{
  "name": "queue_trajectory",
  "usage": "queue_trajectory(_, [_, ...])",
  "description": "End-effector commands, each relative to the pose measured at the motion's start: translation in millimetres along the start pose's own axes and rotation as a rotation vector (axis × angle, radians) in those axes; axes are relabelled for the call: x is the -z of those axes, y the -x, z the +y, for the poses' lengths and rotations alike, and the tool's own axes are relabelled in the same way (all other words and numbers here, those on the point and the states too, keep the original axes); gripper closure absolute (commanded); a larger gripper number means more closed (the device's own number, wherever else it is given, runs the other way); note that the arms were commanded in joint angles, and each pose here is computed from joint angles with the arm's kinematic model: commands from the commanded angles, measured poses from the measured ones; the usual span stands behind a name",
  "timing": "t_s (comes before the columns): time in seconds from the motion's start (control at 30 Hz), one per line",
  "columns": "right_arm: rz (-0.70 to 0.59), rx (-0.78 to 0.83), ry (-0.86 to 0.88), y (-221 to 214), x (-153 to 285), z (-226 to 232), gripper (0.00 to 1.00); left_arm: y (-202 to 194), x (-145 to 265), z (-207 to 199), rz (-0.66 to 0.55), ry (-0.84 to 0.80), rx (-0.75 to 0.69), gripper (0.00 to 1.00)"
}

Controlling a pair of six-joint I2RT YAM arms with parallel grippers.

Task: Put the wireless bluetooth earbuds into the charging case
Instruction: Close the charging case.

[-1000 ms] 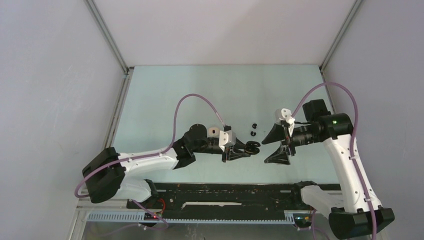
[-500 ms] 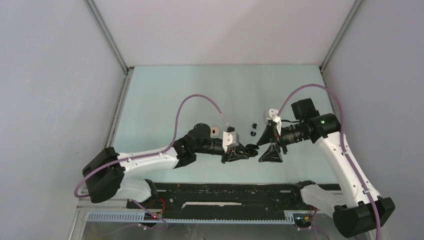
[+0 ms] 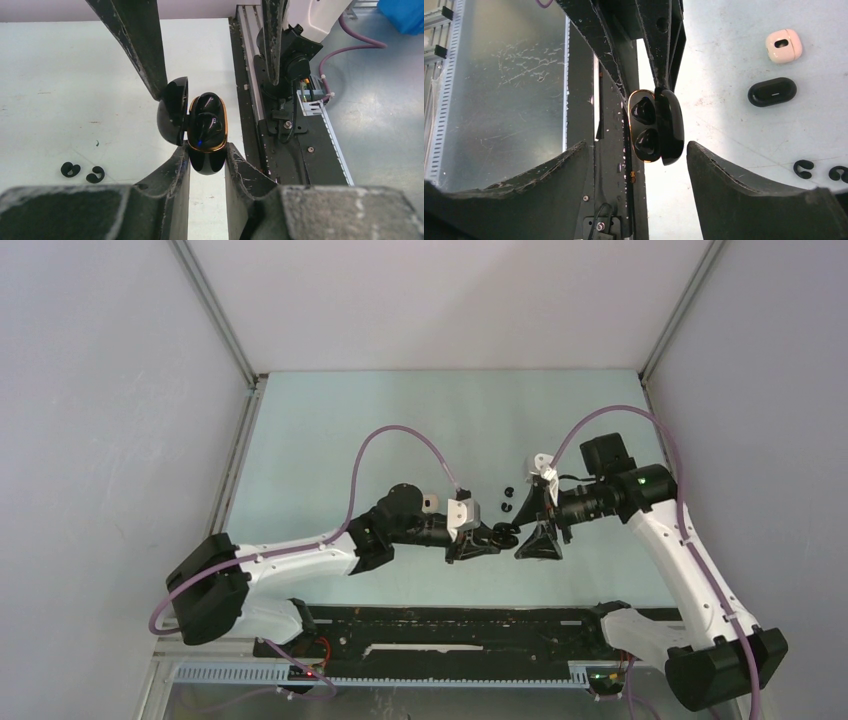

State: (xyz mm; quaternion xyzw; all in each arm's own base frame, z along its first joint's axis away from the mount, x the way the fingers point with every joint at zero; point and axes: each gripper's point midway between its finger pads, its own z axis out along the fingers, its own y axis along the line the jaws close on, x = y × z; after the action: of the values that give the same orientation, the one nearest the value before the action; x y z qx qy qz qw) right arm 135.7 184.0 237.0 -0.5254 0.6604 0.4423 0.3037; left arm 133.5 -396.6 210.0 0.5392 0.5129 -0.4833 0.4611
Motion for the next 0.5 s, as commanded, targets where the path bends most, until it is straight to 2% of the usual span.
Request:
queue_trajectory(0.0, [0.003, 0.026, 0.017, 5.1, -6.8, -3.2, 0.27, 30.4, -4.2, 11.6, -0.065, 0.049, -0.015, 1.0])
queue_trajectory(0.23, [0.03, 0.044, 0.022, 2.6, -5.4, 13.5, 0.29, 23.8, -4.6, 32.0, -0.045, 0.137, 0.1, 1.0])
queue_trajectory(0.33, [0.053, 0.035, -0.05, 1.1, 7.0, 10.4, 0.29, 20.5, 0.7, 46.8, -0.039, 0.205, 0.156, 1.0])
queue_trajectory(0.47, [0.007, -0.018, -0.165, -0.5, 26.7, -4.8, 0.29, 13.1, 19.8, 68.6, -0.036, 0.333, 0.25, 1.0])
